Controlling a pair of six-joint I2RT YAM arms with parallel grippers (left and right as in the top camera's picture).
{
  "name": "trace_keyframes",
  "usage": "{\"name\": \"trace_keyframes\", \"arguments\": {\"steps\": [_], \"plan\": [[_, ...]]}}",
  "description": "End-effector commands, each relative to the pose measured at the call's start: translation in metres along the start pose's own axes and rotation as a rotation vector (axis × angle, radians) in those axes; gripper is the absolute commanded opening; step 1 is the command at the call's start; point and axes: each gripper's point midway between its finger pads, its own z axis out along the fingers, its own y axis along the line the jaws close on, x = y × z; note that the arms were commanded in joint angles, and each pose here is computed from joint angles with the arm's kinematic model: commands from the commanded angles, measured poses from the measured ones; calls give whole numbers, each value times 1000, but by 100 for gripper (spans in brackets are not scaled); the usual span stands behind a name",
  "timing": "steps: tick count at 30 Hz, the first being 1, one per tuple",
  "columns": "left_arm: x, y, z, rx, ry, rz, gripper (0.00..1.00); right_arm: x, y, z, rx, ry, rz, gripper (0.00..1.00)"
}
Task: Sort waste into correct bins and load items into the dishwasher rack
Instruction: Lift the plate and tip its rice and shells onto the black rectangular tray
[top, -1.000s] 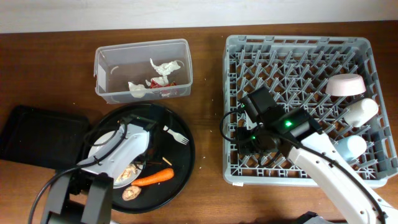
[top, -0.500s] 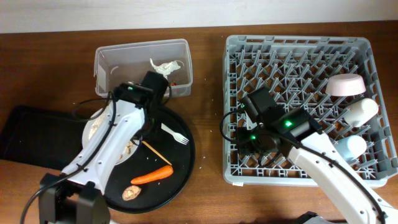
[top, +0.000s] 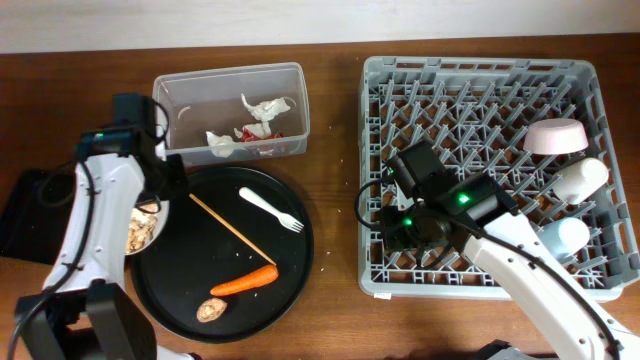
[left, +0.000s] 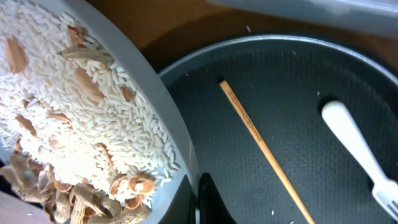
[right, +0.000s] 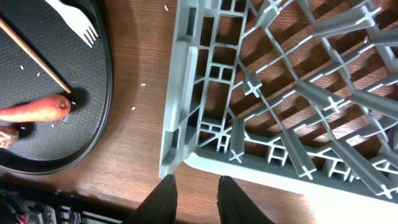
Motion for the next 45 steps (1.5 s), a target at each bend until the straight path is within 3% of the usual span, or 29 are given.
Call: {"name": "trace_keyframes", "arguments": {"steps": [1,12,21,31,41,45], "plan": [[-17,11,-4,102,-48,-33,1,-1,-1,-1,9,-3,7,27],[-54,63,-6,132,-197,-172,1,-1,-1,-1,9,-3,8,27],[-63,70,-23,458,-264,-263,0,-1,-1,-1,9,-3,20,27],[-62,89,-48,699,-331,-365,0,-1,-1,-1,9,-2,27,27],[-64,96,-108,1071,-508,-328,0,-1,-1,-1,9,-2,27,27],[-64,100,-116,1113,-532,-332,0,-1,-1,-1,9,-2,27,27]]}}
